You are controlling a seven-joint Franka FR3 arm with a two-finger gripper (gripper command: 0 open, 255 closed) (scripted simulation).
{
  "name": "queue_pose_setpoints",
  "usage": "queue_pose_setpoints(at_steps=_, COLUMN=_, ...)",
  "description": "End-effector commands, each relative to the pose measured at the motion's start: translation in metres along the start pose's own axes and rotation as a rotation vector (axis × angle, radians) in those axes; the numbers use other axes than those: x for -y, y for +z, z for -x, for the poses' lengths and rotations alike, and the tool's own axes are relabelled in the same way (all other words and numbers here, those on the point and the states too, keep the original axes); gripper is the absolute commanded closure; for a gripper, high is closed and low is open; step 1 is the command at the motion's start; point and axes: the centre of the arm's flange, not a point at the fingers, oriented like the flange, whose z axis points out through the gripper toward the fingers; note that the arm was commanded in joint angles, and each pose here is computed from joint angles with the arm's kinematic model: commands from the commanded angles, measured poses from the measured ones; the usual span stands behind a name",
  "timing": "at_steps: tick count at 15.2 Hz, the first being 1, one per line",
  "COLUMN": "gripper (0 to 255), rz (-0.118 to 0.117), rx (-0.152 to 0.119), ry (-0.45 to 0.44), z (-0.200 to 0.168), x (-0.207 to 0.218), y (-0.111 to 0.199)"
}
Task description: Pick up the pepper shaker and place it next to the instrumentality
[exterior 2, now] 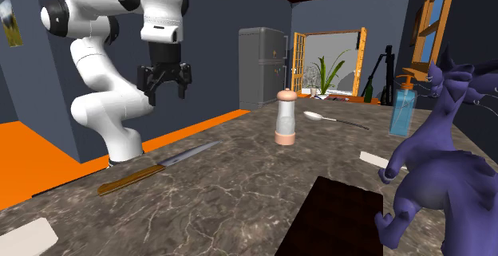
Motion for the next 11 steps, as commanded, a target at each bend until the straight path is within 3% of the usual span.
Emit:
queue_pose_setpoints(at_steps=1, gripper=0, rz=0.0, rx=0.0, ry=0.0, z=0.0, x=0.0, y=0.0)
queue_pose_setpoints(at_steps=11, gripper=0, rz=0.031, rx=0.002, ry=-0.037, z=-0.088, x=0.1, y=-0.025)
